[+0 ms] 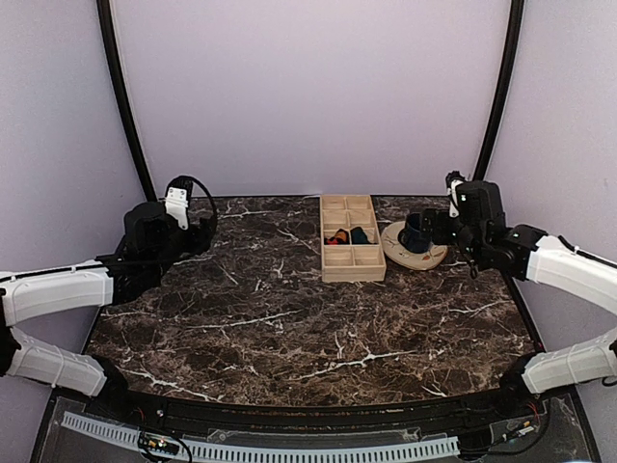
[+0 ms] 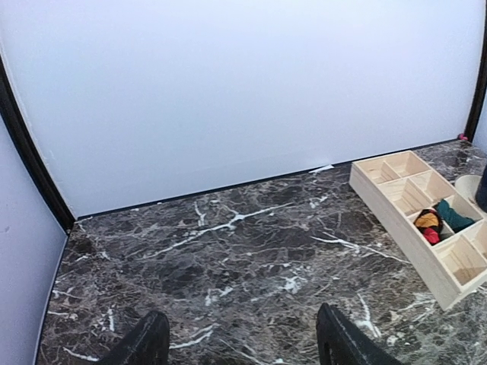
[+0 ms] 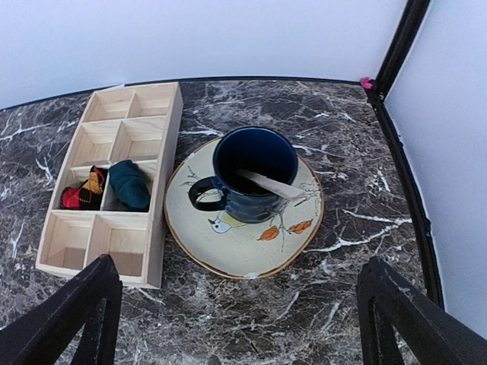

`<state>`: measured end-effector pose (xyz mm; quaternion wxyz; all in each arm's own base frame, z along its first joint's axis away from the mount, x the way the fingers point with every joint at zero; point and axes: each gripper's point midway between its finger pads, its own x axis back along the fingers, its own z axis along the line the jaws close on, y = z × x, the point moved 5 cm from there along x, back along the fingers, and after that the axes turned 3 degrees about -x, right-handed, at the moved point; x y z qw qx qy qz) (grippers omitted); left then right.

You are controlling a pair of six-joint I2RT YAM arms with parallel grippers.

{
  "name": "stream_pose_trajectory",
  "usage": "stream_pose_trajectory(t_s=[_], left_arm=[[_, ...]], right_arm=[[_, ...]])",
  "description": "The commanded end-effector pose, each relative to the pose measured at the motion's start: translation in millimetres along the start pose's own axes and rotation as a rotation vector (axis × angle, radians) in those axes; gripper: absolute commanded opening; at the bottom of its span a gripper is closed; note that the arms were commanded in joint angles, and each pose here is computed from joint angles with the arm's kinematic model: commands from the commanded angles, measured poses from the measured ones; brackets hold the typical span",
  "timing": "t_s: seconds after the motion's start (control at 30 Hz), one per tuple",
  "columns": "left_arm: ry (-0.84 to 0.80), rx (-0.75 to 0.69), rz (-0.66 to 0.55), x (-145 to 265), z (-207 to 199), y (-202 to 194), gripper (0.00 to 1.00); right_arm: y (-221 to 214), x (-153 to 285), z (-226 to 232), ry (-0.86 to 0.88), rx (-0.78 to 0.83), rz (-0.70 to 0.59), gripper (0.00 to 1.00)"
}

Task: Roll the socks
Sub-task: Reset both arms

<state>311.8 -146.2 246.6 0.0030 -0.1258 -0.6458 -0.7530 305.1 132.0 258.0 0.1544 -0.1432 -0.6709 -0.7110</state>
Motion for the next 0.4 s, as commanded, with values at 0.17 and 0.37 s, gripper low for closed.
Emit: stream_pose_trajectory(t_s=[0.17,0.37], left_arm=[[0.04,-0.013,-0.026,-11.4,39.0,-18.7,0.7],[0.026,-0.017,-0.027,-11.8,41.1,-24.6,0.71]], right_arm=[[-3.2,31.6,-45.5,-0.186,-0.104,-0.126,1.0],[-13.1,32.1,-53.3,-0.225,-0.102,-0.129,1.0]])
